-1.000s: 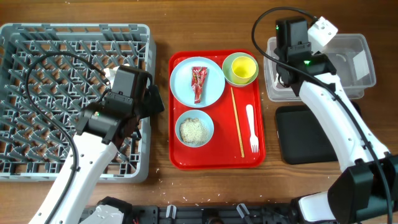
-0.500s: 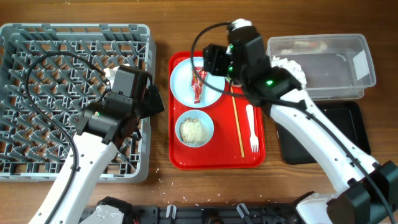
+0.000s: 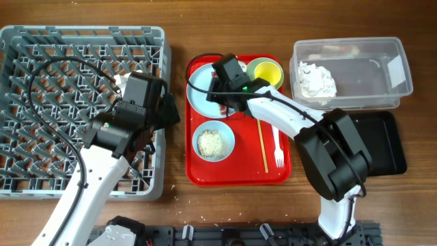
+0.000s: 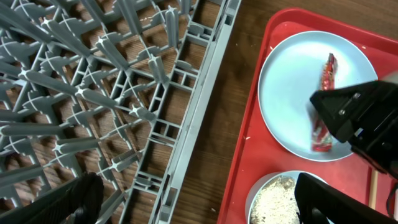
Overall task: Sort waste into correct bins and load items into the dishwasher rack
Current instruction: 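Grasp the red wrapper on the plate with the right gripper, then drop the red wrapper into the clear bin, then move the right gripper down and grasp the rim of the rice bowl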
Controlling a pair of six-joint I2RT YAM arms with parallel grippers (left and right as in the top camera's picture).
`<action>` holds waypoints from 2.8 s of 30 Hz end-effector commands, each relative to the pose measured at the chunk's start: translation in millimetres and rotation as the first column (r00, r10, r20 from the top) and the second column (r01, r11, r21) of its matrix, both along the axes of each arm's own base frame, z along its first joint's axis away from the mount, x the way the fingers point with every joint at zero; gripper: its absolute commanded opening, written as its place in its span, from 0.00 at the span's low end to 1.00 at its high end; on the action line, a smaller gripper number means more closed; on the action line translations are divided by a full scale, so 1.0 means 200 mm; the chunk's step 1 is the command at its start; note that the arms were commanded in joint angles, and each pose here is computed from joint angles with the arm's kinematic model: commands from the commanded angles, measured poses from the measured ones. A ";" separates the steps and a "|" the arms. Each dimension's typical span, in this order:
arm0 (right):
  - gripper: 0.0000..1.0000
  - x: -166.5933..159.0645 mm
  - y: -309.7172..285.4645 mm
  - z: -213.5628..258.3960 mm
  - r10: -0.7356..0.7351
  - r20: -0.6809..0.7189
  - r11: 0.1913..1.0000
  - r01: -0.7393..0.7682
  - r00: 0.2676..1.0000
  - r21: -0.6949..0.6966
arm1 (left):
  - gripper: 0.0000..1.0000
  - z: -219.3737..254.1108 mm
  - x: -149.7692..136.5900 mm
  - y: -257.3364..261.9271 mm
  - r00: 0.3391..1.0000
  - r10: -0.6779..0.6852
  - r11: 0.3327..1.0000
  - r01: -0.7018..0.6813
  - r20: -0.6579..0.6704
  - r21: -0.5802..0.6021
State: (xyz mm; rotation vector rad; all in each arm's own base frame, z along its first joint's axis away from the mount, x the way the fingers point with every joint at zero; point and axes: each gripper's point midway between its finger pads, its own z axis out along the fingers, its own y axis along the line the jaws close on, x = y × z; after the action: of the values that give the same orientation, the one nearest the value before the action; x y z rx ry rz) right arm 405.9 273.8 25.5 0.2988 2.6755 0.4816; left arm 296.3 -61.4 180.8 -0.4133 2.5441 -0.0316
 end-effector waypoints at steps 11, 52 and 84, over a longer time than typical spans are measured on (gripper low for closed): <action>0.04 0.02 0.00 0.19 0.015 0.065 1.000 -0.016 0.998 0.015 | 1.00 0.02 0.00 0.01 1.000 0.008 1.000 -0.008 0.013 -0.004; 0.72 -0.68 -0.50 0.66 -0.005 -0.220 0.991 -0.025 0.975 -0.134 | 1.00 0.02 0.00 0.01 1.000 0.008 1.000 -0.008 0.013 -0.004; 0.86 -0.86 -0.04 0.61 0.387 -0.166 0.920 -0.368 0.907 0.132 | 1.00 0.00 -0.06 0.76 0.797 0.603 0.793 -0.601 -0.011 -0.100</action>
State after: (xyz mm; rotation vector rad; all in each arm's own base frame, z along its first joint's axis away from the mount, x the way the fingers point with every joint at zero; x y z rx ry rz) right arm 237.4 244.9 148.2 -0.1094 2.9487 0.7313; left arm 296.8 64.5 182.8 -1.0692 2.3293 0.1073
